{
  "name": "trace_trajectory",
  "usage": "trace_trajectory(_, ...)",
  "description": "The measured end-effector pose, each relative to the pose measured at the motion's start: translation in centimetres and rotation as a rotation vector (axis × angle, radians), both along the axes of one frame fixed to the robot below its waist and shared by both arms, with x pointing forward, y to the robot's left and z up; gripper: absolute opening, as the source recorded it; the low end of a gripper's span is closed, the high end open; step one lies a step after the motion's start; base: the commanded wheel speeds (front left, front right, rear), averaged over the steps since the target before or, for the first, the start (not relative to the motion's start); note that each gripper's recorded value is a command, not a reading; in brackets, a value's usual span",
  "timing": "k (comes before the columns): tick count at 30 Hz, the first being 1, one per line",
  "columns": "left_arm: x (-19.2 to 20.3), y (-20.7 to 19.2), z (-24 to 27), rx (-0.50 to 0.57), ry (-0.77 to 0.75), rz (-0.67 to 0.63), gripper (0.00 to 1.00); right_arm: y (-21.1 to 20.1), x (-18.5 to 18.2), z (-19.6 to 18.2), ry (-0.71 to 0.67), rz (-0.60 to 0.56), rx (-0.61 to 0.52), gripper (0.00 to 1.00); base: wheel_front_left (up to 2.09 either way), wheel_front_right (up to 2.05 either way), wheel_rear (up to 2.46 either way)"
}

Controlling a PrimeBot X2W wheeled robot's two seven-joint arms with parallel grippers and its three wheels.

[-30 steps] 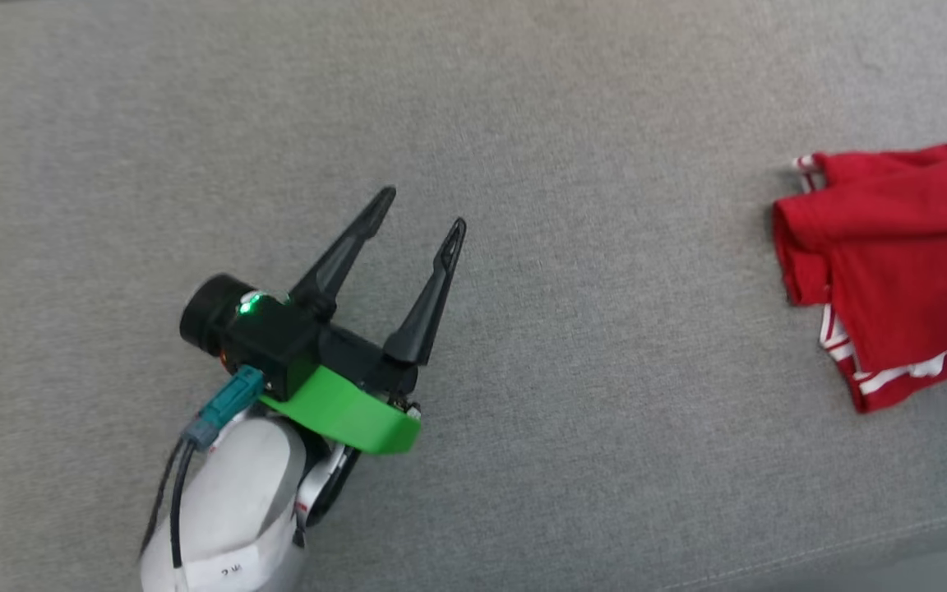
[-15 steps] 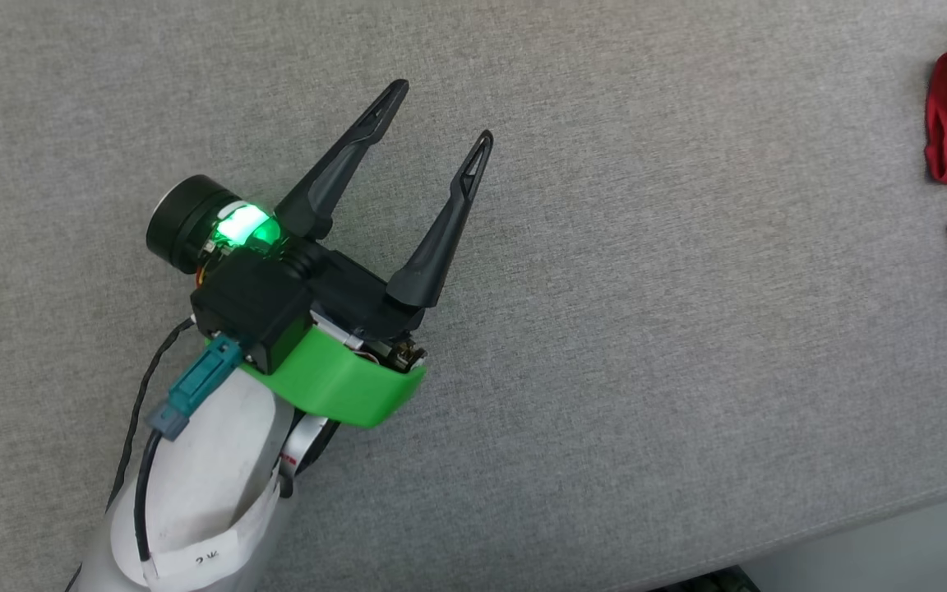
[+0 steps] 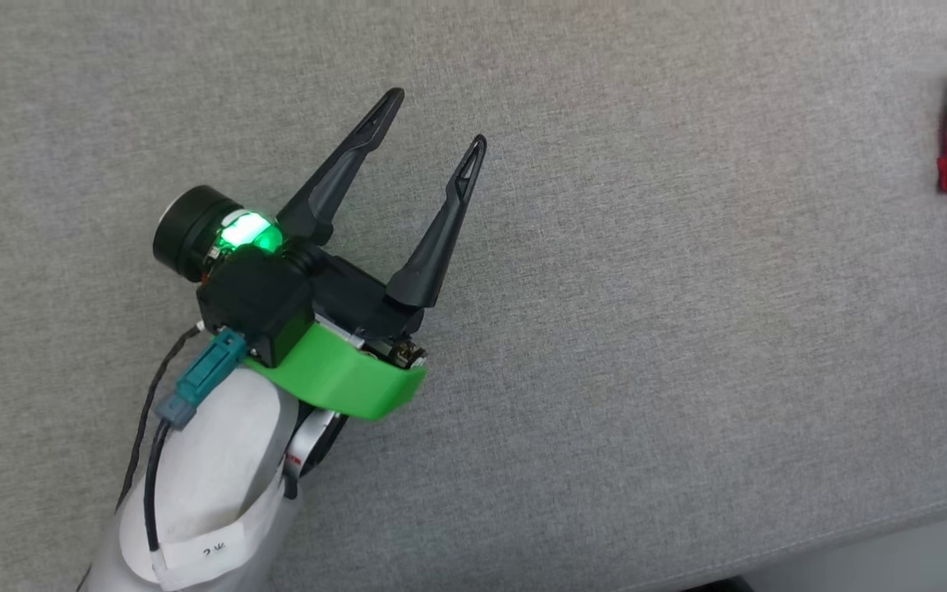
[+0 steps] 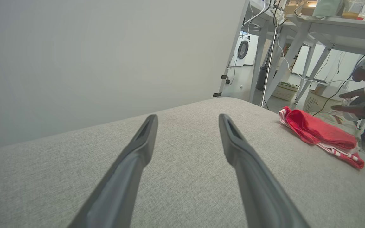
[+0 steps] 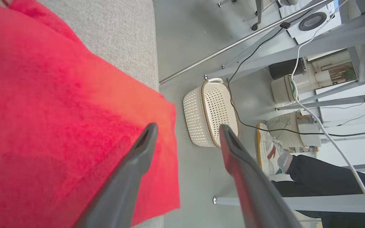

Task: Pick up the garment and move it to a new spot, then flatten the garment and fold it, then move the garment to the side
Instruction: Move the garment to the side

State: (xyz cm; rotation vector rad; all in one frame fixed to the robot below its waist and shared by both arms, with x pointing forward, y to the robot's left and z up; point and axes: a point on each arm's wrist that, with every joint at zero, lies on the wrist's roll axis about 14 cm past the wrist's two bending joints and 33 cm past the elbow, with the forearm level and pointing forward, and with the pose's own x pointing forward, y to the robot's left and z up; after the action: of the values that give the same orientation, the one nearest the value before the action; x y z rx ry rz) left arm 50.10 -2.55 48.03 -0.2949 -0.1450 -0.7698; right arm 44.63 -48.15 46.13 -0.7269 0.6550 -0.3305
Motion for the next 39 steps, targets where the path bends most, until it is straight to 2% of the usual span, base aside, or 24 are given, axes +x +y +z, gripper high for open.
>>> trace_trajectory(6,-0.8,1.2,0.9,0.008,0.016,0.051,1.0,4.1,1.4,2.4,-0.138,0.097,0.09,1.0,0.0,0.0,0.0)
trace_trajectory(12,-1.9,4.0,3.0,-0.011,0.029,0.155,1.0,10.9,2.6,7.1,-0.365,0.249,0.223,1.0,0.0,0.0,0.0)
trace_trajectory(15,-3.0,5.9,3.6,0.003,0.032,0.216,1.0,14.9,2.4,9.7,-0.523,0.298,0.373,1.0,0.0,0.0,0.0)
trace_trajectory(16,-4.3,8.2,4.0,0.025,0.042,0.287,1.0,18.8,1.2,11.8,-0.644,0.353,0.5,1.0,0.0,0.0,0.0)
trace_trajectory(17,-4.8,8.7,4.0,0.031,0.046,0.305,1.0,19.6,0.8,12.3,-0.671,0.363,0.523,1.0,0.0,0.0,0.0)
trace_trajectory(29,-9.5,15.5,4.2,0.052,0.079,0.529,1.0,28.1,-3.0,9.9,-0.728,0.445,0.775,1.0,0.0,0.0,0.0)
trace_trajectory(39,-12.2,18.9,4.1,0.079,0.081,0.647,1.0,31.3,-4.7,8.6,-0.762,0.471,0.868,1.0,0.0,0.0,0.0)
